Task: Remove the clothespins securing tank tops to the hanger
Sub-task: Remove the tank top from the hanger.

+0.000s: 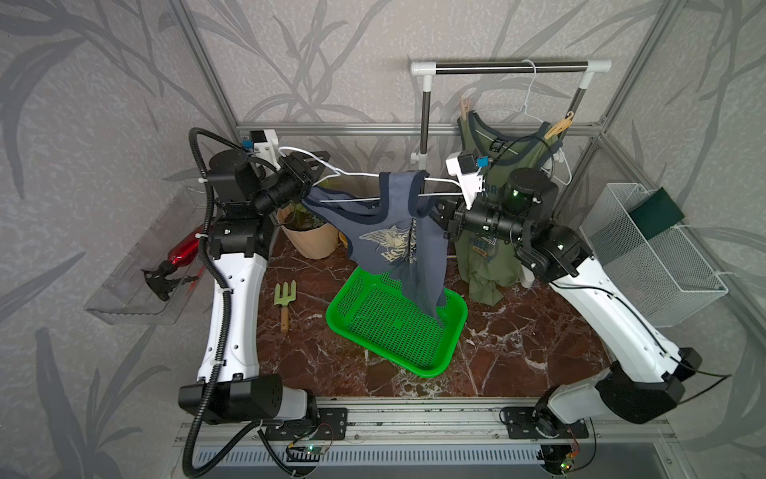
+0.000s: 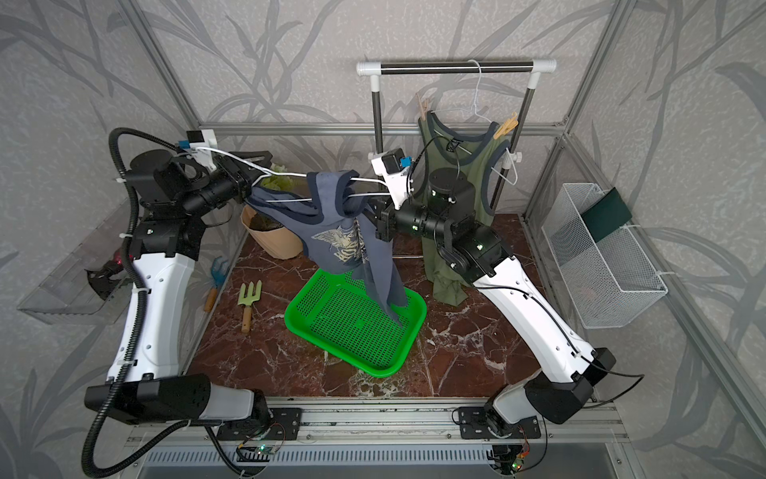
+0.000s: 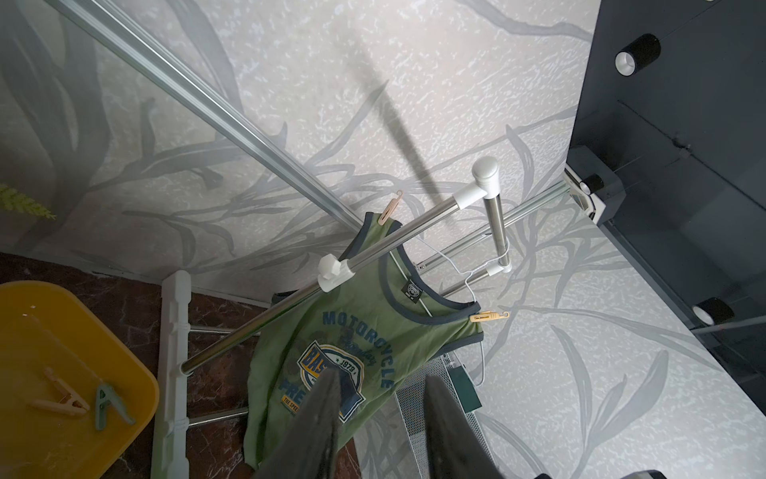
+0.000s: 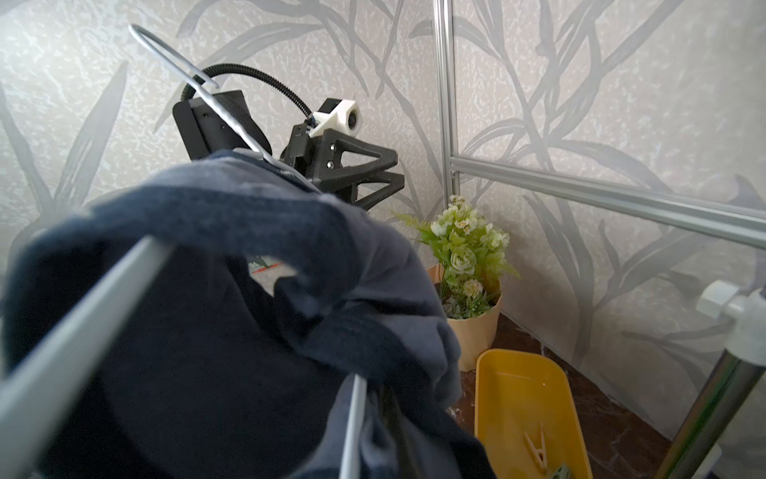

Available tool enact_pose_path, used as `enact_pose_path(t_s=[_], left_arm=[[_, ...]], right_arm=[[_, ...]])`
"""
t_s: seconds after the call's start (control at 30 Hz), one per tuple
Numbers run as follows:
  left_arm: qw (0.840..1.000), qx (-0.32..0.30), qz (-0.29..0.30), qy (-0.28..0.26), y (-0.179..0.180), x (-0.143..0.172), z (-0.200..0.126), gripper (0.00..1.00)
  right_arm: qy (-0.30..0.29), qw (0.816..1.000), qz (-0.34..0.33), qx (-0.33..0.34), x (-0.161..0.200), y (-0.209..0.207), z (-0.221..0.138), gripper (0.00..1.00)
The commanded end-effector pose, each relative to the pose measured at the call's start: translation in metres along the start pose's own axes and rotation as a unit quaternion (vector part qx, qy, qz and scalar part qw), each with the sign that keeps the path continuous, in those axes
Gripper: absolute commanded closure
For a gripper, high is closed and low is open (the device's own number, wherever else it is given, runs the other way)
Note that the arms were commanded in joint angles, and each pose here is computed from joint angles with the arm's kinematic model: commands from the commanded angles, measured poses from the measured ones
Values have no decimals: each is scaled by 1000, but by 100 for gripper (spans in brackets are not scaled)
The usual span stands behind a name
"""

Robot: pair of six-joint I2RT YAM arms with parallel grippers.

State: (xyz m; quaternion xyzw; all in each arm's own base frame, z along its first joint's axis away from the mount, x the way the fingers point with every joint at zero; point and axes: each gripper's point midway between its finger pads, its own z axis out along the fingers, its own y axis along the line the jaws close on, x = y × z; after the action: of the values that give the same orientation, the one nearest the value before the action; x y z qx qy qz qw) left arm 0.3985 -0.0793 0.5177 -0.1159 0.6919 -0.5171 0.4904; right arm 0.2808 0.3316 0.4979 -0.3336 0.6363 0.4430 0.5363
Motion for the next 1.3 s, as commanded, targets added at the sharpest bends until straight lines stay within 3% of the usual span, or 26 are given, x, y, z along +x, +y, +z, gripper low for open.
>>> enact_pose_path(t_s=[0.0,0.2,0.43,0.57,0.77,0.83,0.97,1.03,1.27], left_arm=[[998,36,24,38,-12,26,3,100],[998,18,24,54,6,48,0,100],[995,-12,23,93,35,98,-2,100],[993,-28,26,114,46,121,-3,100],[989,-49,24,134,70,149,4,100],[988,-59,24,143,83,157,6,100],[981,-88,37,168,106,173,2,100],[977,-101,43,182,115,180,-2,100],[969,-122,43,213,137,199,-5,100]], right_arm=[[-4,999,29,-37,27,9,4,100],[28,997,59,-34,90,14,1,100],[60,994,95,-15,169,12,-9,100],[61,992,109,-3,190,11,-22,100],[114,986,123,27,234,1,-29,99],[153,979,123,49,256,-6,-36,87],[215,964,87,127,281,-22,-74,52],[221,962,73,146,281,-21,-93,43],[202,964,72,158,273,-5,-141,34]])
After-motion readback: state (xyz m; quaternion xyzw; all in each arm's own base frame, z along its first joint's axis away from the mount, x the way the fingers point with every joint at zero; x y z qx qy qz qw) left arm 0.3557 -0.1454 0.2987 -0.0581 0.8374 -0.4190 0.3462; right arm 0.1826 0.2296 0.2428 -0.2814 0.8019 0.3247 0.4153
